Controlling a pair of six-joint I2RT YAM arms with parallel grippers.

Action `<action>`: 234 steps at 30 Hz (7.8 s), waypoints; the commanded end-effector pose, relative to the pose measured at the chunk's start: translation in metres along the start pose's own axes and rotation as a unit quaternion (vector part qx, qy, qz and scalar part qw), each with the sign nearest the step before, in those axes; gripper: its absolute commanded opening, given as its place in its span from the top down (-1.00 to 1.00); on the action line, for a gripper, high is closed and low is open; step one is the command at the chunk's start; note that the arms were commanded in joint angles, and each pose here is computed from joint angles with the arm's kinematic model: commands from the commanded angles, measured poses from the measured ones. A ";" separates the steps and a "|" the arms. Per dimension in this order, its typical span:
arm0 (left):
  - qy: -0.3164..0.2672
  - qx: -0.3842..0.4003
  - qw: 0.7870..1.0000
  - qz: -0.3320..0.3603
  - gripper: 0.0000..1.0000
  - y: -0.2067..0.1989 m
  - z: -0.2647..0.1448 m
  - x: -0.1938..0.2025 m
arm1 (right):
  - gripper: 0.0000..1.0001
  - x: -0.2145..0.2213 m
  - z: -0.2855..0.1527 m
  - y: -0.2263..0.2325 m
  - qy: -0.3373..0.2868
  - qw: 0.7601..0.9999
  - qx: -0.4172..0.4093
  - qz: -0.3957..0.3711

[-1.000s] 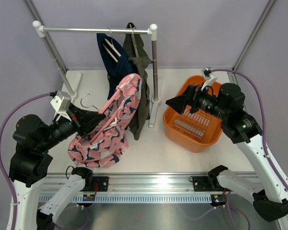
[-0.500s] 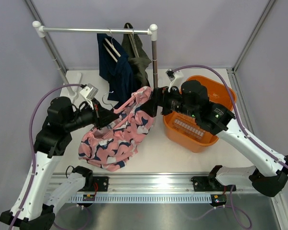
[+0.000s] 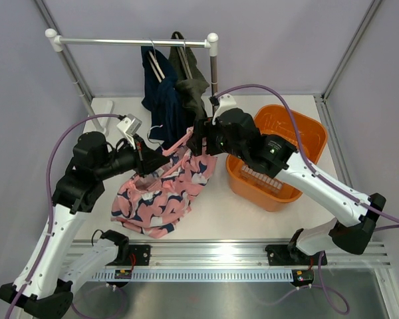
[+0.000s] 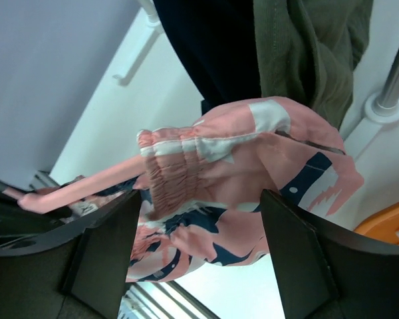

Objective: Remove the shorts from the hanger

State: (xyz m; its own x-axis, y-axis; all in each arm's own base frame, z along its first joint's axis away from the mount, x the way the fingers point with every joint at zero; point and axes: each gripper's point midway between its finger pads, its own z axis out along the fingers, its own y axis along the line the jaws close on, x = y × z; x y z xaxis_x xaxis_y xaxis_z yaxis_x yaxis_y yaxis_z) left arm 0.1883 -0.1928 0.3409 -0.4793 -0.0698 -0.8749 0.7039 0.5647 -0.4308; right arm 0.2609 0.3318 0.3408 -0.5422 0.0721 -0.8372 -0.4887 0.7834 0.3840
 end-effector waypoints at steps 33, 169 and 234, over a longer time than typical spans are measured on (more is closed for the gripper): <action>0.022 0.076 0.996 0.037 1.00 -0.037 -0.016 0.023 | 1.00 -0.089 -0.025 -0.065 -0.118 0.964 0.235 -0.030; -0.243 -0.157 0.957 -0.022 1.00 0.043 -0.004 -0.092 | 1.00 -0.210 -0.243 -0.202 -0.385 0.829 0.404 0.027; -0.089 -0.348 0.933 -0.032 1.00 0.184 -0.016 -0.136 | -0.79 -0.040 -0.072 -0.198 -0.103 0.977 0.116 0.146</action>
State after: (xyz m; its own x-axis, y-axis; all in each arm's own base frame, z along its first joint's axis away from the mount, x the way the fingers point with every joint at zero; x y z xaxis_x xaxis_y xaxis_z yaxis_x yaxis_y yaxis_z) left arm 0.3594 -0.0460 0.3322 -0.4696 -0.2445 -0.8484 -0.0935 0.9693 -0.2276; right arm 0.3388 0.1263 0.2944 -0.5134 0.4360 -0.7392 -0.0744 0.8355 0.5444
